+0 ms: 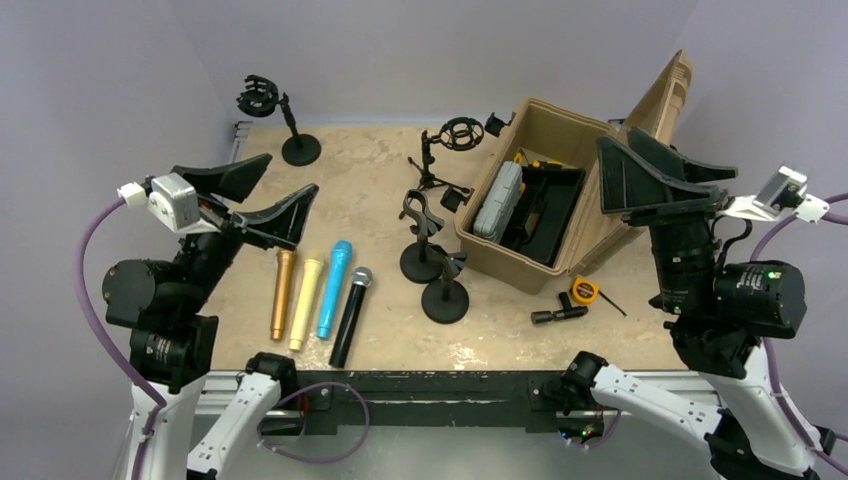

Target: Remove the microphone from the stand

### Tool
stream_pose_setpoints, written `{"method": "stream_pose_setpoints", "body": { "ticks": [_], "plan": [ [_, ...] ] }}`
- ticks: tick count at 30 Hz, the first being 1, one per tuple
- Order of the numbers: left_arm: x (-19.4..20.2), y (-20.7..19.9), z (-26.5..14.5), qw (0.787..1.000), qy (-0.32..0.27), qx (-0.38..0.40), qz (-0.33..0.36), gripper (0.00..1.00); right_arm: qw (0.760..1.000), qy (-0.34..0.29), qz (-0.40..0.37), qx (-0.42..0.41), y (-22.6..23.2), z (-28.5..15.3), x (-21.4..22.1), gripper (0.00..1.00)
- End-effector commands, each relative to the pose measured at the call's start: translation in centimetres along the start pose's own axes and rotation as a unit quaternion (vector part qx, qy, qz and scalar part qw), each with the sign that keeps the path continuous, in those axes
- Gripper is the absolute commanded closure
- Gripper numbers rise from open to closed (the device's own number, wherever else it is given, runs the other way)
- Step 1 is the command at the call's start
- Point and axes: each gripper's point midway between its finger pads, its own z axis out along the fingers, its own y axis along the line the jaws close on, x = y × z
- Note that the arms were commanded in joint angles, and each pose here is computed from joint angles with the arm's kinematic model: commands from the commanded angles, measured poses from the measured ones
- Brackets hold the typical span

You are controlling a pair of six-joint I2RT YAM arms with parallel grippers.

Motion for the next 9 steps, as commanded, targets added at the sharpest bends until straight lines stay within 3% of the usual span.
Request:
{"method": "stream_pose_setpoints", "body": {
  "ticks": [1, 9],
  "plan": [
    [-1.4, 0.2, -0.3, 0.999, -0.030, -0.009, 0.026, 0.10, 1.000, -0.020, -0.003, 0.017, -0.5, -0.4, -2.0, 0.01],
    [-1.1, 0.6, -0.1, 0.999, -0.027, -0.017, 0.022, 0.10, 0.999, -0.035, 0.010, 0.023, -0.6, -1.0, -3.5, 0.01]
  ]
}}
